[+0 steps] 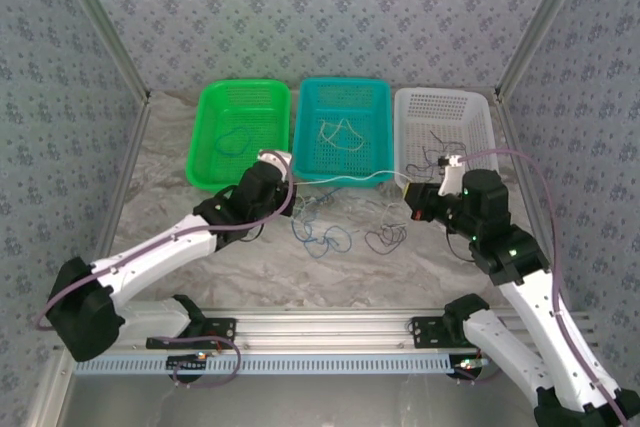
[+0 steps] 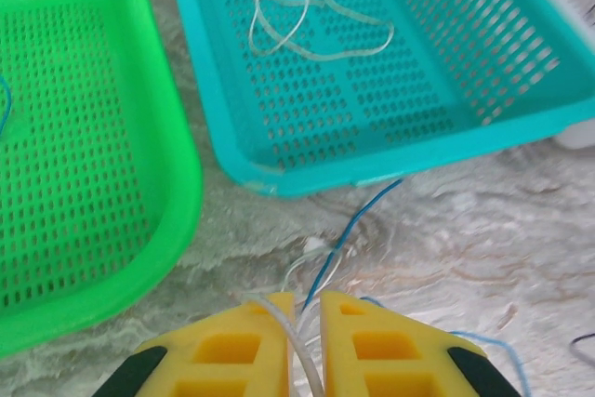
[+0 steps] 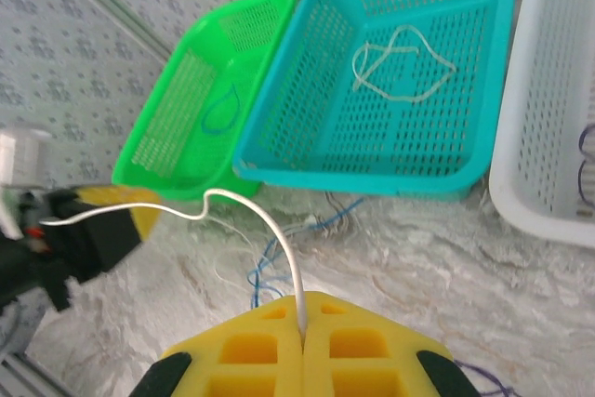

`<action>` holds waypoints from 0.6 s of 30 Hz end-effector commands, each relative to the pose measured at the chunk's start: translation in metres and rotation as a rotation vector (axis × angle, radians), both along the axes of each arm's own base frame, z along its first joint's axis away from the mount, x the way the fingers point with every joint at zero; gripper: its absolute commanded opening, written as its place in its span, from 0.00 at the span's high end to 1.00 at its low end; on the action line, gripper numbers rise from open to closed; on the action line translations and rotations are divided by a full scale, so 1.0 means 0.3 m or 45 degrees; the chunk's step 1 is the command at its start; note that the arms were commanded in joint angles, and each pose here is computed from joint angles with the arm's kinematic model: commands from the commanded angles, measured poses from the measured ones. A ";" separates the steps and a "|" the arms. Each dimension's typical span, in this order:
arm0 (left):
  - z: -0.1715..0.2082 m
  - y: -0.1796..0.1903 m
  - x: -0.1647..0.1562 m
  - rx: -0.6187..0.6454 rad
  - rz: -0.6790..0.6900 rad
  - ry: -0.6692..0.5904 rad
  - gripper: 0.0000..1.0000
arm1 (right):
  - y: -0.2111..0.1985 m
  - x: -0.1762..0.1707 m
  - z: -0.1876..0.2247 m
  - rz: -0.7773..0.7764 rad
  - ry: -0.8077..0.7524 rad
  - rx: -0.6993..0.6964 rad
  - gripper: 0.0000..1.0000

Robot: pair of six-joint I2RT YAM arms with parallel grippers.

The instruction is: Untangle the cables

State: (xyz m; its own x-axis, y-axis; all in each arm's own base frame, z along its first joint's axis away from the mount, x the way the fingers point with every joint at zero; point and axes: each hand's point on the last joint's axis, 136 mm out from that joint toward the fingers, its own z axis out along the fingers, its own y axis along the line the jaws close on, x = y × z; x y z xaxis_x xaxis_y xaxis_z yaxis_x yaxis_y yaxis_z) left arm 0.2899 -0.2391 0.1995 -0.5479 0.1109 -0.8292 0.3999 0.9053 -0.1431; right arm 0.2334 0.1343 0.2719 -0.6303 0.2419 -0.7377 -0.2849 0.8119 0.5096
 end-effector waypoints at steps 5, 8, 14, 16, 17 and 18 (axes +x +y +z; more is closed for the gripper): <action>0.184 -0.117 -0.067 -0.268 -0.279 -0.155 0.83 | 0.022 0.000 -0.183 0.027 0.245 -0.045 0.95; 0.212 -0.153 -0.093 -0.318 -0.370 -0.153 0.83 | 0.028 0.013 -0.222 0.018 0.285 -0.053 0.84; 0.237 -0.167 -0.095 -0.349 -0.383 -0.149 0.83 | 0.053 0.024 -0.262 0.033 0.305 -0.051 0.75; 0.261 -0.158 -0.082 -0.356 -0.350 -0.169 0.84 | 0.046 0.023 -0.273 0.016 0.309 -0.072 0.60; 0.285 -0.159 -0.080 -0.362 -0.352 -0.187 0.84 | 0.041 0.021 -0.275 0.008 0.304 -0.085 0.51; 0.306 -0.163 -0.078 -0.372 -0.356 -0.199 0.84 | 0.038 0.020 -0.278 0.005 0.300 -0.091 0.43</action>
State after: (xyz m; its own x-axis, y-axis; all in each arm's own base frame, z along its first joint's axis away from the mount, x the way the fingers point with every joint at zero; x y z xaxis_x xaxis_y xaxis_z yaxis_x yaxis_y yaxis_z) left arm 0.2645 -0.2810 0.2501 -0.4618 0.0460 -0.8858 0.6298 0.7202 -0.2909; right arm 0.2383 0.1473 0.1869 -0.8023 0.1845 -0.5676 -0.1697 0.8413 0.5133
